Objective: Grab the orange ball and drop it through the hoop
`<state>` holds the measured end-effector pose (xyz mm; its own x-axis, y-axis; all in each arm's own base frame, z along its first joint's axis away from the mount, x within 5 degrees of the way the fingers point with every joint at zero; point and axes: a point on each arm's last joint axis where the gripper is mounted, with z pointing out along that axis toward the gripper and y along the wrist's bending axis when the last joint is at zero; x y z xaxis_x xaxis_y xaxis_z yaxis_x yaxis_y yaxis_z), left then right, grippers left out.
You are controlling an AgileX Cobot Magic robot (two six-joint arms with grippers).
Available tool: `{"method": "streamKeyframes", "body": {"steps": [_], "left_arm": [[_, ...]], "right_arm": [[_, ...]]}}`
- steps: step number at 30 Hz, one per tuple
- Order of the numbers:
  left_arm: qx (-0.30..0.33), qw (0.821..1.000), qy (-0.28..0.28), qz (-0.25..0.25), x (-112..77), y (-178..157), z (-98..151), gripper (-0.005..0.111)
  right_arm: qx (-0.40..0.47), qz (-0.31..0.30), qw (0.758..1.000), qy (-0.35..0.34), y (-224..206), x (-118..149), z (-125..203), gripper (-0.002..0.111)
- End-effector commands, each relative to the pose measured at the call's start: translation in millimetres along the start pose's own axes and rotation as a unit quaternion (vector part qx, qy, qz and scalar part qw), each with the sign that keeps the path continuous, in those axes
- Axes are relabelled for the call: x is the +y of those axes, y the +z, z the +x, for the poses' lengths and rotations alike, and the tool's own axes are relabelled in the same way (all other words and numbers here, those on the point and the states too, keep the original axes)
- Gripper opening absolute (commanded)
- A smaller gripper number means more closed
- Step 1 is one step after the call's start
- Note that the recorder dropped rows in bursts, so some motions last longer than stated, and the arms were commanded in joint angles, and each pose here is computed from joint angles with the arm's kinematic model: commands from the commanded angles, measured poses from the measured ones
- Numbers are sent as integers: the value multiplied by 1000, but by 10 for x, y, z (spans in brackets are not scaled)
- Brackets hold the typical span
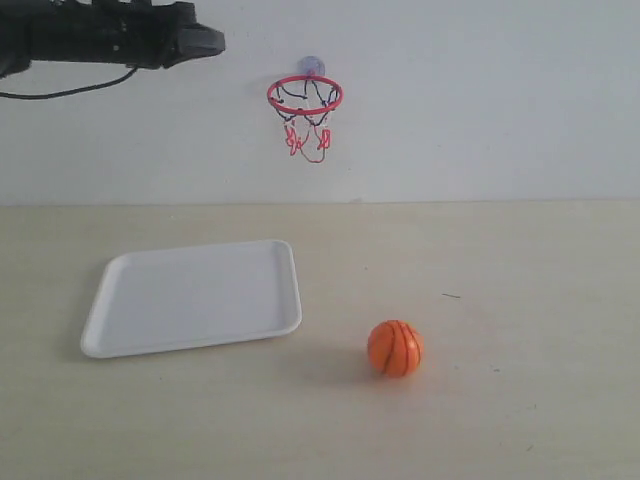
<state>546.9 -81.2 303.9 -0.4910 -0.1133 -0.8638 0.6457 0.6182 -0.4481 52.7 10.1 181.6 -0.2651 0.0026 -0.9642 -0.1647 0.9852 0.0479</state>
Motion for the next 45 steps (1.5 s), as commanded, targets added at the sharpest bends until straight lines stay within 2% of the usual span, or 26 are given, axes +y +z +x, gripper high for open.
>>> {"method": "streamKeyframes", "body": {"steps": [1, 3, 4, 6, 7, 10, 13, 15, 16, 19, 20, 22, 26, 33, 34, 35, 37, 42, 45], "left_arm": [[162, 981, 38, -96, 59, -413, 31, 4], [159, 981, -26, -111, 69, -500, 16, 4], [159, 981, -28, -110, 43, -516, 6, 4], [167, 981, -28, -96, -156, -473, -7, 4], [182, 980, -22, -83, -344, -421, 17, 4], [228, 972, 5, -56, -752, -408, 159, 4], [300, 953, 39, -28, -1115, -608, 536, 4], [346, 938, 23, -8, -1314, -899, 933, 4], [346, 938, 10, -24, -1373, -1022, 1115, 4], [335, 940, -20, -65, -1462, -1241, 1441, 4], [339, 936, -57, -72, -1558, -1378, 1642, 4], [354, 930, -73, -66, -1677, -1532, 1829, 4], [371, 923, -85, -55, -1741, -1629, 2023, 4], [358, 929, -73, -69, -1727, -1639, 1995, 4], [344, 933, -72, -76, -1722, -1635, 1977, 4], [299, 947, -85, -87, -1731, -1612, 1910, 4], [221, 962, -112, -111, -1694, -1557, 1793, 4], [119, 975, -101, -157, -1630, -1562, 1700, 4], [57, 978, -95, -179, -1683, -1687, 1699, 4]], "right_arm": [[-9, 1, 1000, -1, -4, -1, -16, 3], [-9, 1, 1000, -1, -4, -1, -16, 3], [-9, 1, 1000, -1, -4, -1, -16, 3], [-9, 1, 1000, -1, -4, -1, -16, 3], [-9, 1, 1000, -1, -4, -1, -16, 3], [-9, 1, 1000, -1, -4, -1, -16, 3], [-9, 1, 1000, -1, -4, -1, -16, 3], [-9, 1, 1000, -1, -4, -1, -16, 3], [-9, 1, 1000, -1, -4, -1, -16, 3], [-9, 1, 1000, -1, -4, -1, -16, 3], [-9, 1, 1000, -1, -4, -1, -16, 3], [-9, 1, 1000, 0, -4, -1, -16, 3], [-9, 1, 1000, 0, -4, -1, -16, 3], [-9, 1, 1000, 0, -4, -1, -16, 3], [-9, 1, 1000, 0, -4, -1, -16, 3], [-9, 1, 1000, 0, -4, -1, -16, 3], [-9, 1, 1000, 0, -4, -1, -16, 3], [-9, 1, 1000, 0, -4, -1, -16, 3], [-9, 1, 1000, 0, -4, -1, -16, 3]]}}
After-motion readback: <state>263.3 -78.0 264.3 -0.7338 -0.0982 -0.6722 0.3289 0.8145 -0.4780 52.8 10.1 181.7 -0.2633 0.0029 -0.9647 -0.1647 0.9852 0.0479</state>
